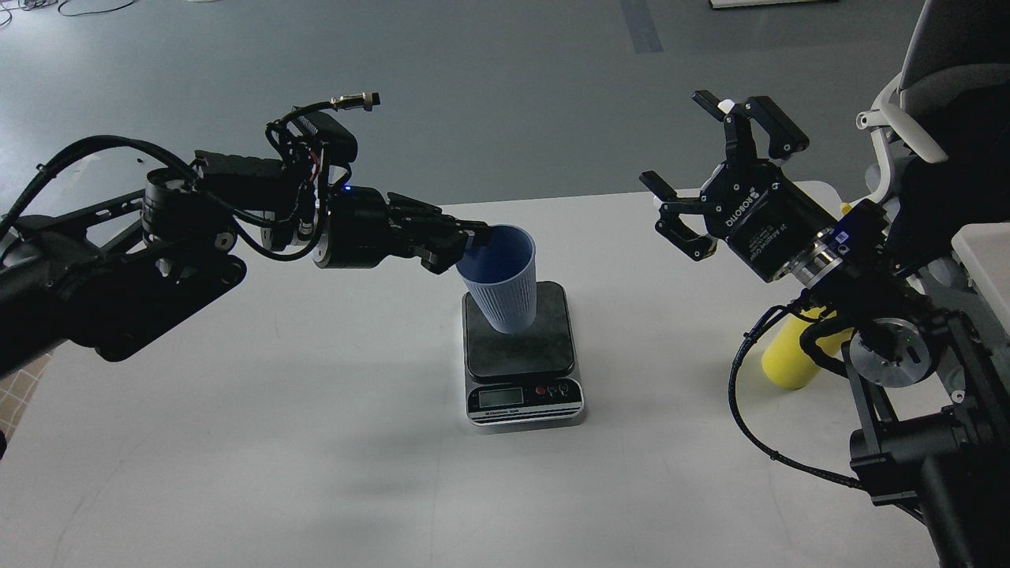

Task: Pour seasoning into cup on scale with both arms
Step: 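Lift the blue cup with the left gripper over the scale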

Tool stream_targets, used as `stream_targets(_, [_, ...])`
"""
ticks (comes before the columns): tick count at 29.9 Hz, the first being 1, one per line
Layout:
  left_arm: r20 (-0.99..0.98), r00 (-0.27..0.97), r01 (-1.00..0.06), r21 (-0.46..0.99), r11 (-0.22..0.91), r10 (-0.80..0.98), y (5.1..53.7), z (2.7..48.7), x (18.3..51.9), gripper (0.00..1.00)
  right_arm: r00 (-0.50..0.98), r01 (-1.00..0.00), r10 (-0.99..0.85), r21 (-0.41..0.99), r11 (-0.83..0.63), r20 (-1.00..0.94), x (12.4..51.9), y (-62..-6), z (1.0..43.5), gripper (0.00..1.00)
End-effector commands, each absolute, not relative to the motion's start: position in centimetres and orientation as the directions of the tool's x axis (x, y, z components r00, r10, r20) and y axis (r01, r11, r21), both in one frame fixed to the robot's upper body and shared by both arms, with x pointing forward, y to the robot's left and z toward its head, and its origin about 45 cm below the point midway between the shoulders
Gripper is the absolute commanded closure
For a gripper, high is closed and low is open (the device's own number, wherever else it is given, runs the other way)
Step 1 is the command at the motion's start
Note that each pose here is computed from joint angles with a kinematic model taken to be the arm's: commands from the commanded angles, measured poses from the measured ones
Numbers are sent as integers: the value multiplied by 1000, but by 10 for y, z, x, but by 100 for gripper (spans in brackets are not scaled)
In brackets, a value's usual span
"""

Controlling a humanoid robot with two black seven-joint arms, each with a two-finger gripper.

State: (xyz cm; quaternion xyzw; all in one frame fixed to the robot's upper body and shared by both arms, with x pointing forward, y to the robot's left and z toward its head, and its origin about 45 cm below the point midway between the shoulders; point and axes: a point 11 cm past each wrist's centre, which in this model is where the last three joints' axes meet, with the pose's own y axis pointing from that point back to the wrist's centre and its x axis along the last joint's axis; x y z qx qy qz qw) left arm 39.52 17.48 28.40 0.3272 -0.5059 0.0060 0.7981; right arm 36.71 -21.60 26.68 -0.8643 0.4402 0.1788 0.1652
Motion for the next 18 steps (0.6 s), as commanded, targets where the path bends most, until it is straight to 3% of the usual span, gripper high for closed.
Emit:
stream_targets(1, [810, 495, -327, 510, 795, -316, 163, 277, 397, 100, 546, -822, -704, -129, -555, -455, 367, -217, 267, 0])
stream_targets(10, [808, 530, -405, 508, 760, -257, 164, 247, 425, 100, 550, -821, -703, -137, -554, -451, 367, -217, 270, 0])
stream_targets(18, [800, 530, -392, 524, 756, -280, 163, 236, 420, 99, 549, -822, -704, -135, -554, -450, 367, -217, 269, 0])
